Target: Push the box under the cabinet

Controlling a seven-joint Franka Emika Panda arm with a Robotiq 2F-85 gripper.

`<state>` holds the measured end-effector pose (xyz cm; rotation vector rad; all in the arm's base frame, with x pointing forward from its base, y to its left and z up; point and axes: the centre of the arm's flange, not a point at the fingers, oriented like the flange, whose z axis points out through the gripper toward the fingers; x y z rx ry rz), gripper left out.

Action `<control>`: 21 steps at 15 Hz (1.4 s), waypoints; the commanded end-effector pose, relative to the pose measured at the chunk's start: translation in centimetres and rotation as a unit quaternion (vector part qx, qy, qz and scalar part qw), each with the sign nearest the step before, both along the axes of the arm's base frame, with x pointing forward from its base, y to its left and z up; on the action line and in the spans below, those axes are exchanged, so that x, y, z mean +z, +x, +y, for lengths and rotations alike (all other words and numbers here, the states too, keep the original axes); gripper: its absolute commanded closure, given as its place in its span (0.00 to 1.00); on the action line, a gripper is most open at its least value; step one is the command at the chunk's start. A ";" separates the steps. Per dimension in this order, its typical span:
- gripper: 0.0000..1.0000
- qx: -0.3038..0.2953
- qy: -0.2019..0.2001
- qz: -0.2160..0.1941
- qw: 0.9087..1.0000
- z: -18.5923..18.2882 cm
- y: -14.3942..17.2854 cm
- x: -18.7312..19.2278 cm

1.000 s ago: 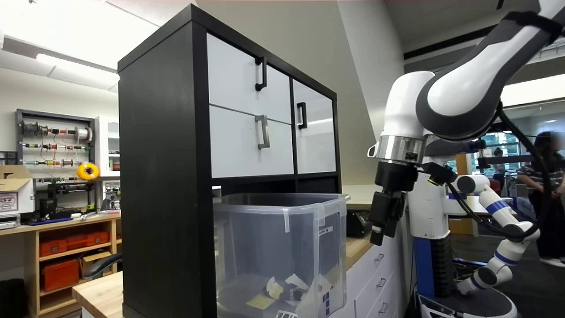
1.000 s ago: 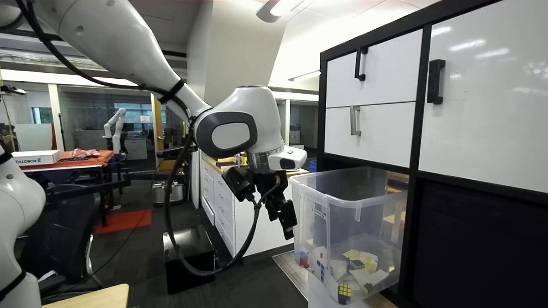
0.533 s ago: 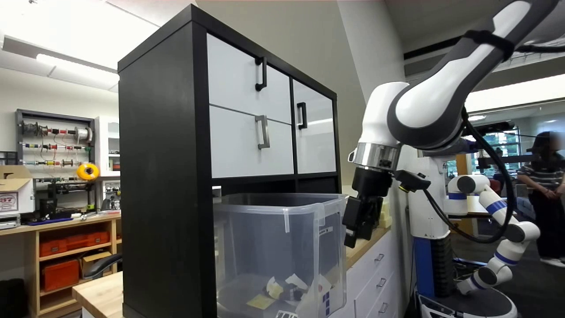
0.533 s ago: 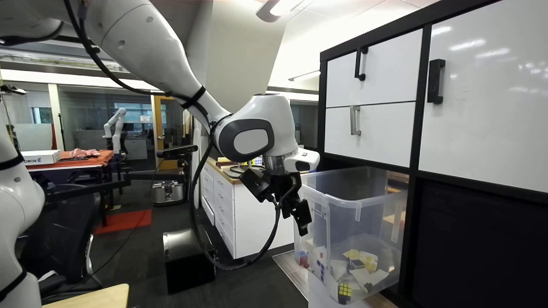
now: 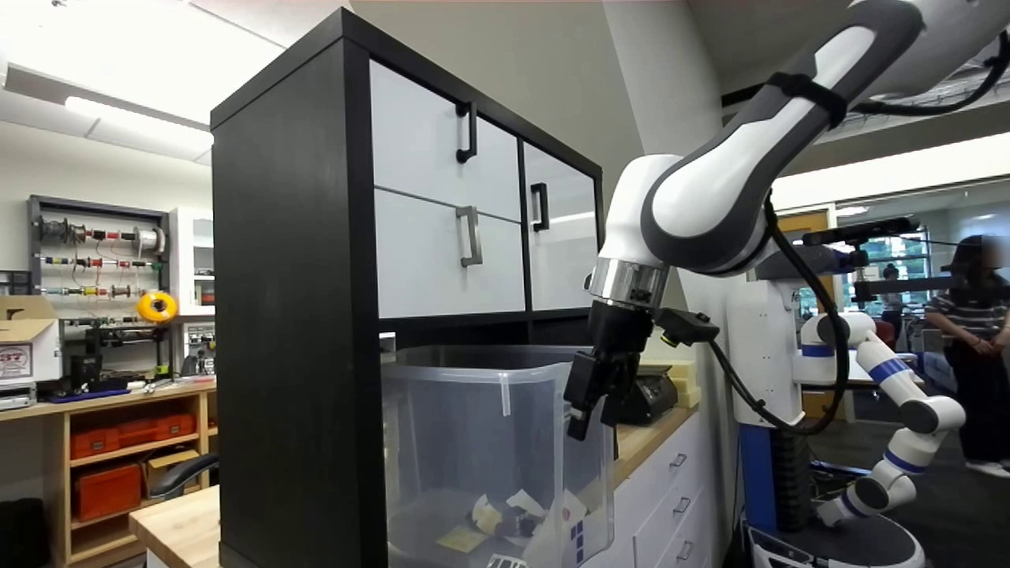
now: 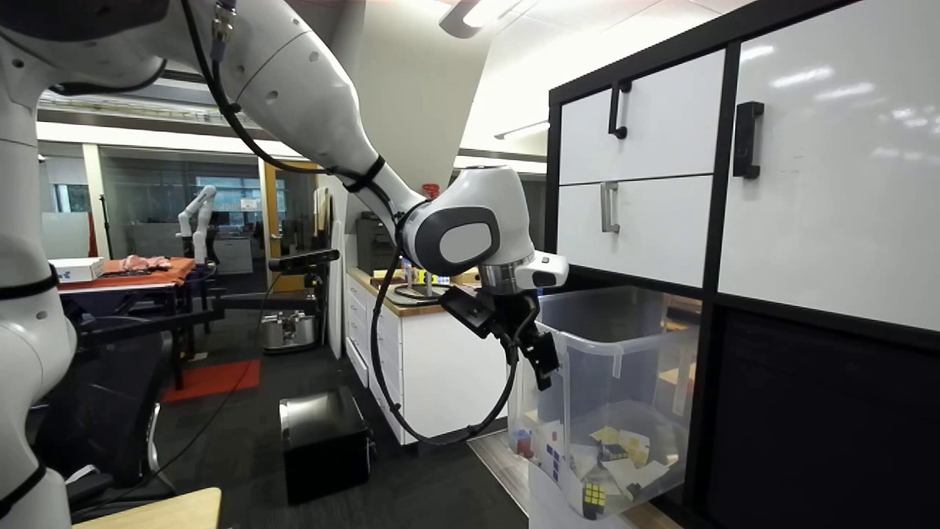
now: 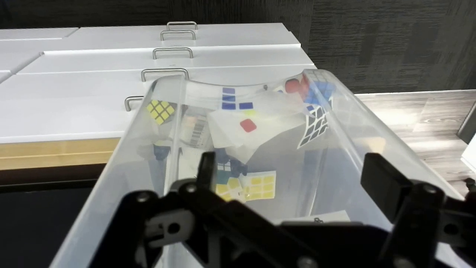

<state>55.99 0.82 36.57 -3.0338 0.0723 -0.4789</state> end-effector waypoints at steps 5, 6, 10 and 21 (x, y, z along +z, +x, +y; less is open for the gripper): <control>0.00 0.017 -0.004 -0.018 1.000 1.1 4.8 0.3; 0.00 0.020 -0.005 -0.021 1.000 1.3 5.3 0.4; 0.00 0.028 -0.009 -0.032 0.999 2.1 7.4 0.7; 0.00 0.056 -0.018 -0.058 0.997 3.4 11.6 0.8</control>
